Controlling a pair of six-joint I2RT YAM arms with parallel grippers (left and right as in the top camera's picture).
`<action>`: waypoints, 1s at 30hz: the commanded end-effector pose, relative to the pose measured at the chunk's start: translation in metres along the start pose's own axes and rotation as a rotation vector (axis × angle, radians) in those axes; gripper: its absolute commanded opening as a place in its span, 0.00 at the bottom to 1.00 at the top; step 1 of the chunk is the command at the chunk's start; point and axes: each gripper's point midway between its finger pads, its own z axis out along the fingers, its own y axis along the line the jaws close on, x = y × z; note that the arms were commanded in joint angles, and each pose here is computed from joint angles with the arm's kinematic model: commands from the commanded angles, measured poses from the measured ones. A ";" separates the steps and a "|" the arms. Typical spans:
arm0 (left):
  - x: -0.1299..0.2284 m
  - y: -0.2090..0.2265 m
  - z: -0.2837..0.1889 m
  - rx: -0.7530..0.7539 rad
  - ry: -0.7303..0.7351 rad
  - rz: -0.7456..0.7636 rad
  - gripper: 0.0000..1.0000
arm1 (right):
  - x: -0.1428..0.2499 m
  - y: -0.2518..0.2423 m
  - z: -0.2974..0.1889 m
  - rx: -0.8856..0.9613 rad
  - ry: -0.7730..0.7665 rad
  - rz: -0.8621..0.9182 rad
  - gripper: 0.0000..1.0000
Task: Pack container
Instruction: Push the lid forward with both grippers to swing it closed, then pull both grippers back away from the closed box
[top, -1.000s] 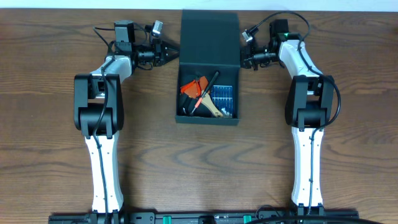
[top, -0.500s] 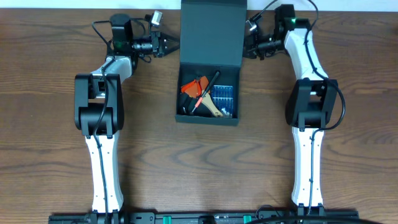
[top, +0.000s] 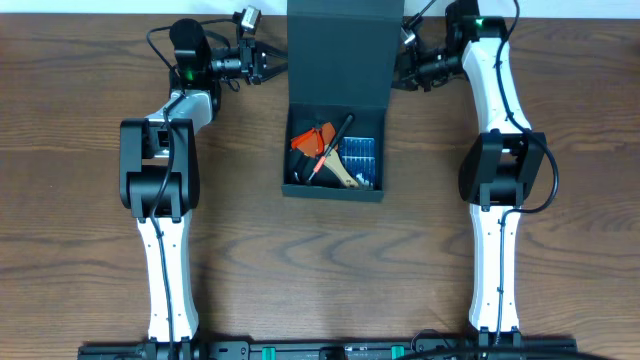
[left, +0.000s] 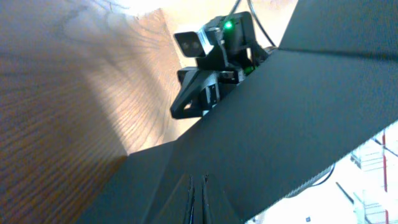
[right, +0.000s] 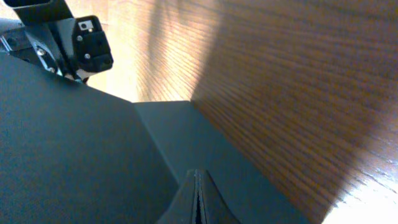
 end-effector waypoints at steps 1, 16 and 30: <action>0.003 -0.005 0.001 0.010 0.029 -0.062 0.05 | -0.004 0.013 -0.007 0.031 -0.008 -0.085 0.01; 0.002 -0.039 0.000 0.033 0.029 -0.024 0.05 | 0.019 0.063 -0.014 0.064 0.063 -0.139 0.01; 0.006 -0.054 0.001 0.042 0.034 -0.043 0.05 | 0.032 0.104 -0.018 0.103 0.081 -0.210 0.01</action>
